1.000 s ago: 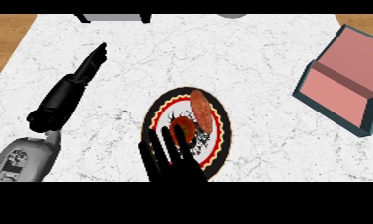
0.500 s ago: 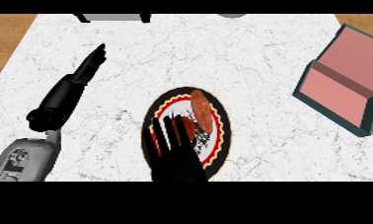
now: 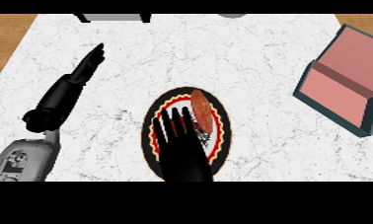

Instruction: Pick the tomato from the plate and place it in the cardboard box

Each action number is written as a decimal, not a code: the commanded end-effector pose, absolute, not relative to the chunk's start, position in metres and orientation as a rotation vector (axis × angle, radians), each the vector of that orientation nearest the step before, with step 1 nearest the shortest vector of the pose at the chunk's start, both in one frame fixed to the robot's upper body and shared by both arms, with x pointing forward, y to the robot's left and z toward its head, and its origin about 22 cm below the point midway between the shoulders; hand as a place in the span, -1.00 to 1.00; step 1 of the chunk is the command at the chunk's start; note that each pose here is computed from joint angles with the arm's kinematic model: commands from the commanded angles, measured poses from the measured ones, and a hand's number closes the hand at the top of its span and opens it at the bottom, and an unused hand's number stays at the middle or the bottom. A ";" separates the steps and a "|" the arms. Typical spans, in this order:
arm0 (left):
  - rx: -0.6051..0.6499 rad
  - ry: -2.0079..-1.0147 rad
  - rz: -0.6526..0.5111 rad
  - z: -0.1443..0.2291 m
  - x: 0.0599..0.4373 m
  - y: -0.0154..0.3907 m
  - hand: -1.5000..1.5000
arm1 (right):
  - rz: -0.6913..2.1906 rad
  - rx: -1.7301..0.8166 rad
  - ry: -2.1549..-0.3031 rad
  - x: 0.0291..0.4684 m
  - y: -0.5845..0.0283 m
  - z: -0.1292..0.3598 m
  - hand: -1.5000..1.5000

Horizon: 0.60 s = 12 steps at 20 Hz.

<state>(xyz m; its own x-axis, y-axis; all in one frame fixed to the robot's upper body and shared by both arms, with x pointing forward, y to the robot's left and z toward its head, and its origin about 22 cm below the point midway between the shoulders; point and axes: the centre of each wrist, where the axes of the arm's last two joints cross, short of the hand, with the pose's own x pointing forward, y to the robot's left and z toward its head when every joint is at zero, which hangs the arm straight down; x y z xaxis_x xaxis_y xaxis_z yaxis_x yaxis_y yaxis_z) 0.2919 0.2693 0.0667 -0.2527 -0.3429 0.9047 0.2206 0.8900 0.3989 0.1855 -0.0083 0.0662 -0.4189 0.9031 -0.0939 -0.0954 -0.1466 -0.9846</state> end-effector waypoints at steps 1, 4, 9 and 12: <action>0.093 -1.741 -0.534 0.061 0.297 0.262 0.00 | 1.667 -0.978 -1.348 0.177 -0.003 0.050 -1.00; 0.112 -1.757 -0.541 0.058 0.283 0.263 0.00 | 1.680 -0.921 -1.374 0.204 -0.015 0.056 -1.00; 0.106 -1.745 -0.531 0.076 0.298 0.280 0.00 | 1.689 -0.914 -1.329 0.200 -0.001 0.037 -1.00; 0.104 -1.751 -0.532 0.071 0.297 0.262 0.00 | 1.689 -0.958 -1.305 0.217 -0.011 0.019 -1.00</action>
